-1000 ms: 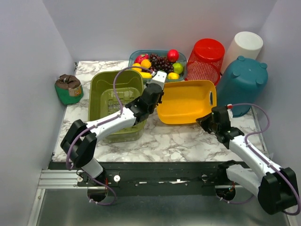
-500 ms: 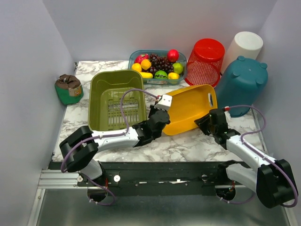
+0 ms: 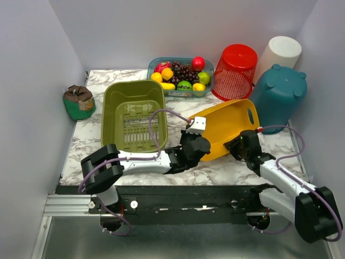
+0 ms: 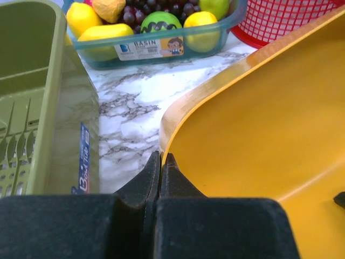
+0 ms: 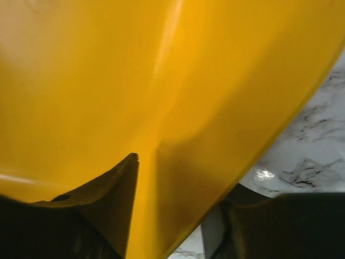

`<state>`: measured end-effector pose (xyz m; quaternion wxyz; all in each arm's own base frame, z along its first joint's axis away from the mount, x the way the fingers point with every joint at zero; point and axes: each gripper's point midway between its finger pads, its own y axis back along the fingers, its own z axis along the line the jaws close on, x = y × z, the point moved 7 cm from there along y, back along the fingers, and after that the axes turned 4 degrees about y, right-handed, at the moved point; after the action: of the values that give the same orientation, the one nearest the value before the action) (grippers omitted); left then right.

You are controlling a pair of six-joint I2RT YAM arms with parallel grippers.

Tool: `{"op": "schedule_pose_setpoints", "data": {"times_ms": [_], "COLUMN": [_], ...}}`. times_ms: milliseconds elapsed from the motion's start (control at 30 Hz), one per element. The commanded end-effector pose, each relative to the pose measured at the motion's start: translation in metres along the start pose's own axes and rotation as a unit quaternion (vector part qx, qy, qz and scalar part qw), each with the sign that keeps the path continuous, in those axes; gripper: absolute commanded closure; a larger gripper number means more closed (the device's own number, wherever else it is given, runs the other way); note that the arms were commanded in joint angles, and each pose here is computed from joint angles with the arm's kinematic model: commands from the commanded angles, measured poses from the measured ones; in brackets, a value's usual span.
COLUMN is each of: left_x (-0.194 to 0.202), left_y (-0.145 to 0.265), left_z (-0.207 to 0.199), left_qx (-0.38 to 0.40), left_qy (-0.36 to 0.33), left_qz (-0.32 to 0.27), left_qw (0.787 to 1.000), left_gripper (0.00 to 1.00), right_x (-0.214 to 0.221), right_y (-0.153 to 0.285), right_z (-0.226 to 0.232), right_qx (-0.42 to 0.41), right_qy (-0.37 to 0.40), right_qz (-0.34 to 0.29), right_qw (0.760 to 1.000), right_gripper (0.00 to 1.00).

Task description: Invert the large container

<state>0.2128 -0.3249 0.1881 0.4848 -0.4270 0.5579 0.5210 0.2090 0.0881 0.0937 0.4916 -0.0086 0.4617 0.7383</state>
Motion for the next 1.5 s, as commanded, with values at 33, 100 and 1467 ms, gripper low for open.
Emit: {"op": "schedule_pose_setpoints", "data": {"times_ms": [33, 100, 1467], "left_x": [0.055, 0.049, 0.093], "left_y": [0.027, 0.035, 0.064], "left_z": [0.001, 0.001, -0.033], "left_qx": [0.073, 0.092, 0.038], "left_qy": [-0.032, -0.017, -0.169], "left_qz": [0.077, 0.07, 0.092], "left_qw": [0.994, 0.993, 0.981], "left_gripper": [1.0, 1.0, 1.0], "right_x": [0.003, 0.004, -0.001], "right_y": [-0.012, -0.015, 0.005], "right_z": [-0.001, 0.0, -0.018], "right_qx": [0.02, 0.016, 0.069], "right_qy": [0.008, 0.007, 0.022], "right_qz": [0.018, 0.018, -0.002], "right_qw": [1.0, 1.0, 0.997], "right_gripper": [0.69, 0.78, 0.15]}}
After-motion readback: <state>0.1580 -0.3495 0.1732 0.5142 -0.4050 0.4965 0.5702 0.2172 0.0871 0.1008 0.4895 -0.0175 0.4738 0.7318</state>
